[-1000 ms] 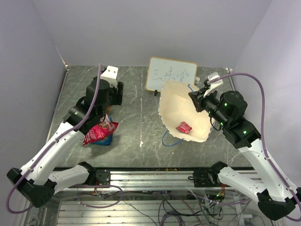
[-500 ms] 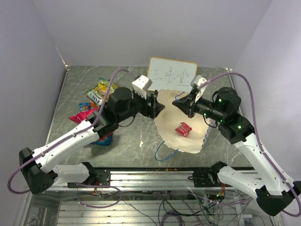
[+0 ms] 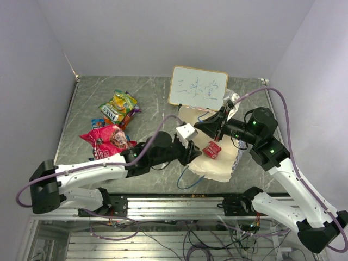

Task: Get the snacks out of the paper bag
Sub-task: Take out the snack from the paper bag, then place the snack at the center of the board.

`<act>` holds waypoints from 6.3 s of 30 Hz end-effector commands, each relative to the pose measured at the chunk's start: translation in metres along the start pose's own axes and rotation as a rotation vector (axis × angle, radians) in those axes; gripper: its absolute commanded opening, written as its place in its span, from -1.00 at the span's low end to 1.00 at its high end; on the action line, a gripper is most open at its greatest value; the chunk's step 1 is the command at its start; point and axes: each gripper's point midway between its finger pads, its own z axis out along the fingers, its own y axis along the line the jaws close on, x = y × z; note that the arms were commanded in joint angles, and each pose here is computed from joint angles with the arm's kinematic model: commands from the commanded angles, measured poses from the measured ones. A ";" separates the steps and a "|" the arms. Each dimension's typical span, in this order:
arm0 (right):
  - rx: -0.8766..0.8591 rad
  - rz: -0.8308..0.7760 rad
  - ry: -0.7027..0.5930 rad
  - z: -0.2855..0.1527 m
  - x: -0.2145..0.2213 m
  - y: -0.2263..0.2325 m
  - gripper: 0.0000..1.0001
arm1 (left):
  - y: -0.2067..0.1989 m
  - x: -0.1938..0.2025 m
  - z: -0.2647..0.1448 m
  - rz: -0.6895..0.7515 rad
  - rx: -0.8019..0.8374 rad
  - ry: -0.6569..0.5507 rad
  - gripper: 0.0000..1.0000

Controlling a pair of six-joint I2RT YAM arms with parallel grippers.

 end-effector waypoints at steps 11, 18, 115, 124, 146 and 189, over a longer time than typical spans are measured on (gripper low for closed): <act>0.204 -0.044 -0.089 -0.013 -0.048 -0.023 -1.00 | 0.011 0.070 0.102 0.246 -0.130 0.003 -0.46; 0.225 -0.088 -0.063 -0.015 -0.052 -0.027 -1.00 | 0.045 0.097 0.136 0.295 -0.298 0.045 0.13; 0.399 -0.120 -0.121 -0.019 -0.086 -0.056 -1.00 | 0.135 0.140 0.168 0.126 -0.616 0.450 -0.10; 0.460 -0.123 -0.122 -0.022 -0.087 -0.067 -1.00 | 0.102 0.093 0.159 0.129 -0.458 0.397 -0.42; 0.641 -0.143 -0.107 -0.025 -0.082 -0.106 -1.00 | -0.028 -0.055 0.056 0.165 0.147 0.168 -0.86; 0.673 -0.093 -0.084 -0.038 -0.079 -0.102 -1.00 | 0.390 -0.021 -0.153 -0.395 -1.200 0.227 -0.86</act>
